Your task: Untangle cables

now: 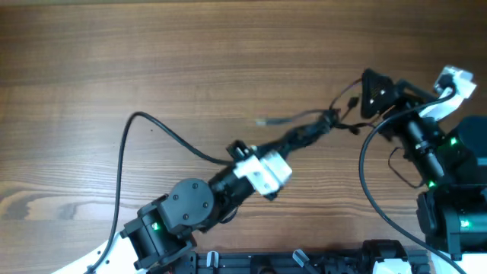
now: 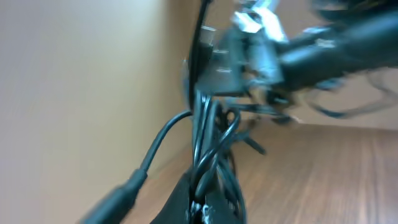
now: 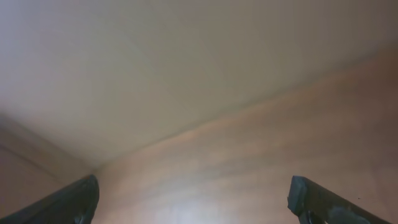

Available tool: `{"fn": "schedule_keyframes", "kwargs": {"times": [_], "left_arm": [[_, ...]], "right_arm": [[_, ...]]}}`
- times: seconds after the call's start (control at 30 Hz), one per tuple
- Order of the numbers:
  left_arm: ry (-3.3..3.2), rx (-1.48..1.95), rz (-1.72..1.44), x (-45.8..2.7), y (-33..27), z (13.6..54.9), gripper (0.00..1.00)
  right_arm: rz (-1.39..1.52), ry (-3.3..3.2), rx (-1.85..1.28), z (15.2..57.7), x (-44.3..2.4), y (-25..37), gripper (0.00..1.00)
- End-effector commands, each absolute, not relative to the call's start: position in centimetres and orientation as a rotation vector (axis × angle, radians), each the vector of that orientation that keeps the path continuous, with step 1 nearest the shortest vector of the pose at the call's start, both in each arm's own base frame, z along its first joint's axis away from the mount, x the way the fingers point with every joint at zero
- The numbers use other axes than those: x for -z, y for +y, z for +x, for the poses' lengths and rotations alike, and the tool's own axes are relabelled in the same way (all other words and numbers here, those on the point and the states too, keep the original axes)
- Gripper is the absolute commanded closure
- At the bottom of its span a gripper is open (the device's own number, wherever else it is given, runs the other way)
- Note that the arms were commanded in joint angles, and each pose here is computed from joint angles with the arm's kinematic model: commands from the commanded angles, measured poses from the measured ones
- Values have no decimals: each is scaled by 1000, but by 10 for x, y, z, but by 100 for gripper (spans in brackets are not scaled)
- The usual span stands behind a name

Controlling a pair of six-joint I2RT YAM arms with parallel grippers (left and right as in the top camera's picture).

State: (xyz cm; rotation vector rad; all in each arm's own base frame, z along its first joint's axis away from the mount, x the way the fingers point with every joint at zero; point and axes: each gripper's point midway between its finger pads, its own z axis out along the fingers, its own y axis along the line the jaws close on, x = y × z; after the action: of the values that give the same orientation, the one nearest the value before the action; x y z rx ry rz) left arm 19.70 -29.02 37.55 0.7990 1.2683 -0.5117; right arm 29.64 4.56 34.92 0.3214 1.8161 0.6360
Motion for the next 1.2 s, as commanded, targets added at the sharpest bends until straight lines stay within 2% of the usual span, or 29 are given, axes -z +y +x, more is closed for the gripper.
{"fn": "schedule_keyframes", "kwargs": {"times": [0.0,0.27,0.37,0.43,0.53,0.63,0.73,1.17], "left_arm": [[1386,490,492,-388,-258,224,96],[1401,491,448,-388,-254,227,96],[1437,520,332,-388,-245,233,96],[1450,518,277,-388,-239,236,96],[1447,520,274,-389,-239,236,96],[1444,522,273,-390,-239,236,96],[1436,525,270,-392,-239,236,96],[1380,618,425,-397,-262,220,96]], "right_arm": [[304,1880,-708,290,-338,57,0],[-30,1973,-787,266,-323,92,0],[-137,1994,-808,257,-317,101,0],[-52,2023,-854,256,-314,101,0],[282,2064,-1056,256,-314,101,0],[473,2081,-1208,252,-314,106,0],[504,2109,-1320,243,-315,116,0],[653,2223,-1281,260,-281,111,0]]}}
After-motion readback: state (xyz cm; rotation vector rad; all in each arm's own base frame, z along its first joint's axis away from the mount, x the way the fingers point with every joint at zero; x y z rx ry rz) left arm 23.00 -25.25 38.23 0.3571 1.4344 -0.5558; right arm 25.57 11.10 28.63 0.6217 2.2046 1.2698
